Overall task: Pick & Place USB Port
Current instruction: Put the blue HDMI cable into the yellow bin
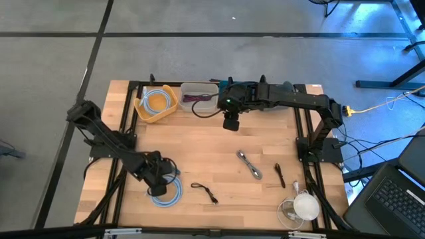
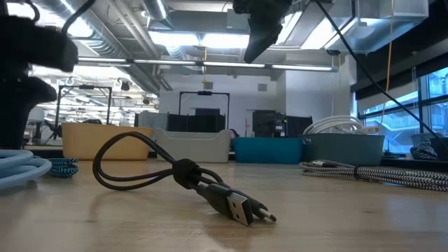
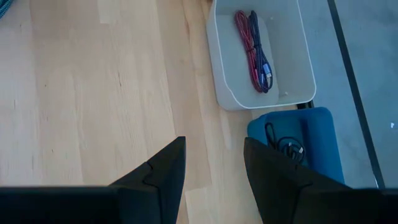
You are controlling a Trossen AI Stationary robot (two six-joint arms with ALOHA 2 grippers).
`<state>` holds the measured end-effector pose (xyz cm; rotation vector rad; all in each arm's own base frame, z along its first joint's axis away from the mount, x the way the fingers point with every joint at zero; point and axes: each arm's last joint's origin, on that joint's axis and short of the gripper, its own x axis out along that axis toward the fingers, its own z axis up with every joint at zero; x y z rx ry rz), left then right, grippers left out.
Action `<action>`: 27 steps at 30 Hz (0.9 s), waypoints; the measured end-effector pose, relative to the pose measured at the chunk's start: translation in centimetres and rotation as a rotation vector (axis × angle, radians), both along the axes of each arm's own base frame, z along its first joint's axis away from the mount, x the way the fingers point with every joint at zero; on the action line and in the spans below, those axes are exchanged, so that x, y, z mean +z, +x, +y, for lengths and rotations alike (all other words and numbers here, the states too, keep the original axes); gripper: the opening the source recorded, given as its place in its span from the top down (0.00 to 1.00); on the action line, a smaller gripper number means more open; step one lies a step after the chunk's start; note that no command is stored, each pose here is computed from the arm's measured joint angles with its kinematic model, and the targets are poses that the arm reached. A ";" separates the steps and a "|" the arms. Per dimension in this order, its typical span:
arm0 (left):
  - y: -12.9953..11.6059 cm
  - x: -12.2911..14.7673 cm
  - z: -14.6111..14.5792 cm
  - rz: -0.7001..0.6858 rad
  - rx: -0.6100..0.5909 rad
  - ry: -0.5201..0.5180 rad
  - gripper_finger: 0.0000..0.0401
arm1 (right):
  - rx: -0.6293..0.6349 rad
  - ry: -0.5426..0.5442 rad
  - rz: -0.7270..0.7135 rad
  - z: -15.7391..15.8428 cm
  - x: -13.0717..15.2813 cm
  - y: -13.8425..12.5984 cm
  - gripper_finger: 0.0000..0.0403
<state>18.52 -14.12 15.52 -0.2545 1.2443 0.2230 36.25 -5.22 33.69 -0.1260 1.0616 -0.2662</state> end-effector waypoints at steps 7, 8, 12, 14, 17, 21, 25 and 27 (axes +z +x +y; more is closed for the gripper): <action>0.3 -1.9 -0.3 0.073 -0.002 0.046 0.42 | 0.000 0.000 -0.002 0.0 0.0 0.0 0.59; 0.4 -2.0 -0.3 0.078 -0.003 0.050 0.42 | -0.001 0.000 -0.002 0.0 0.0 0.0 0.59; 0.5 -2.5 -0.5 0.094 -0.036 0.061 0.53 | -0.001 0.000 -0.003 0.0 0.0 0.0 0.59; 0.6 -2.5 -0.6 0.091 -0.061 0.057 0.65 | -0.001 0.000 -0.003 0.0 0.0 0.0 0.59; 0.4 -2.2 -0.4 0.091 -0.089 0.060 0.88 | -0.001 0.000 -0.004 0.0 0.0 0.0 0.59; -0.1 -0.9 -0.2 0.088 -0.110 -0.008 0.93 | 0.000 0.000 -0.004 0.0 0.0 0.0 0.59; -0.4 2.2 0.2 -0.016 -0.122 -0.028 0.93 | 0.000 0.000 -0.004 0.0 0.0 0.0 0.59; -0.8 4.1 0.8 -0.097 -0.126 0.018 0.93 | 0.002 -0.002 -0.005 0.0 0.0 0.1 0.59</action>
